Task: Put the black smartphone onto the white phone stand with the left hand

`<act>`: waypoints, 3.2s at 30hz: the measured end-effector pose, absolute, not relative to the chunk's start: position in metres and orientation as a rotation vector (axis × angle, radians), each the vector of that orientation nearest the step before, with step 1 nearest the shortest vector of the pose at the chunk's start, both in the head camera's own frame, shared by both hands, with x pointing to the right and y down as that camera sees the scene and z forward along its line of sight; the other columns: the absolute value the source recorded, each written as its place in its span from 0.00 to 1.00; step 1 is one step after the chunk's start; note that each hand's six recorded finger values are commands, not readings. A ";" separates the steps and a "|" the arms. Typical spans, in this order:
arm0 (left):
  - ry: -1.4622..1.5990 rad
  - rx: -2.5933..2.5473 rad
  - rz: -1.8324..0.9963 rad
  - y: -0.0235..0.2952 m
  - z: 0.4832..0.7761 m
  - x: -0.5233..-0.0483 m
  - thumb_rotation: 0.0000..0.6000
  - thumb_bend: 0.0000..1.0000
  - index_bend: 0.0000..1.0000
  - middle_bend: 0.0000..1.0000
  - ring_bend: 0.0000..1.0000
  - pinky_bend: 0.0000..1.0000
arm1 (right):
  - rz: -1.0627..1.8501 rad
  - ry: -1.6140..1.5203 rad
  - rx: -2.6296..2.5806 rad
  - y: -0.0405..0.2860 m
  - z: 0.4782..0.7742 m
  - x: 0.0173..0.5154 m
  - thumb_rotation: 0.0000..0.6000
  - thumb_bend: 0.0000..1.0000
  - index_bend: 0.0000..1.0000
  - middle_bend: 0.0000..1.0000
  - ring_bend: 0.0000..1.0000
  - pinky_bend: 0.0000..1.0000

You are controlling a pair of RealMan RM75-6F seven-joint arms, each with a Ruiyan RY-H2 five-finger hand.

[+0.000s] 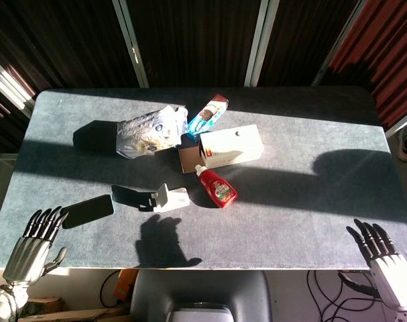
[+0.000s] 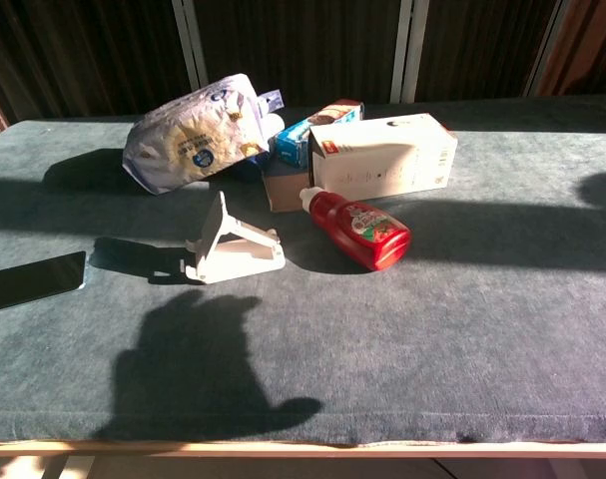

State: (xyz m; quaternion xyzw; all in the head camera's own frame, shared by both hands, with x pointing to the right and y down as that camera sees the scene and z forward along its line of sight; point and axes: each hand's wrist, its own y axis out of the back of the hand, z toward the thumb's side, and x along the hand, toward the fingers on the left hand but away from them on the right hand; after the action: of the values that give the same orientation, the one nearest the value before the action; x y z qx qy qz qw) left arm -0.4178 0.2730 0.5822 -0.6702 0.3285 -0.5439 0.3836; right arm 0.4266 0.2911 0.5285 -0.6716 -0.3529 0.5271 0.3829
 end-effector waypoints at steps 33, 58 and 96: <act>0.494 -1.496 -2.020 0.209 0.690 -0.355 1.00 0.27 0.00 0.04 0.00 0.12 | 1.365 -0.765 -1.794 0.289 0.552 0.414 1.00 0.32 0.00 0.00 0.00 0.00; 0.429 -1.351 -2.226 0.182 0.740 -0.349 1.00 0.27 0.10 0.23 0.06 0.18 | 1.362 -0.764 -1.819 0.290 0.549 0.417 1.00 0.32 0.00 0.00 0.00 0.00; 0.581 -1.797 -2.147 0.170 0.760 -0.361 1.00 0.44 0.87 1.00 0.73 0.31 | 1.377 -0.751 -1.822 0.291 0.552 0.417 1.00 0.32 0.00 0.00 0.00 0.00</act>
State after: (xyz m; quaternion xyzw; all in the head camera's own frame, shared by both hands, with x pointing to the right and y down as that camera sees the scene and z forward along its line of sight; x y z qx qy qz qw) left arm -0.3610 0.1696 0.7597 -0.6222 0.2013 -0.7433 0.1408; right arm 0.4169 0.2911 0.5516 -0.7070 -0.2914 0.5343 0.3603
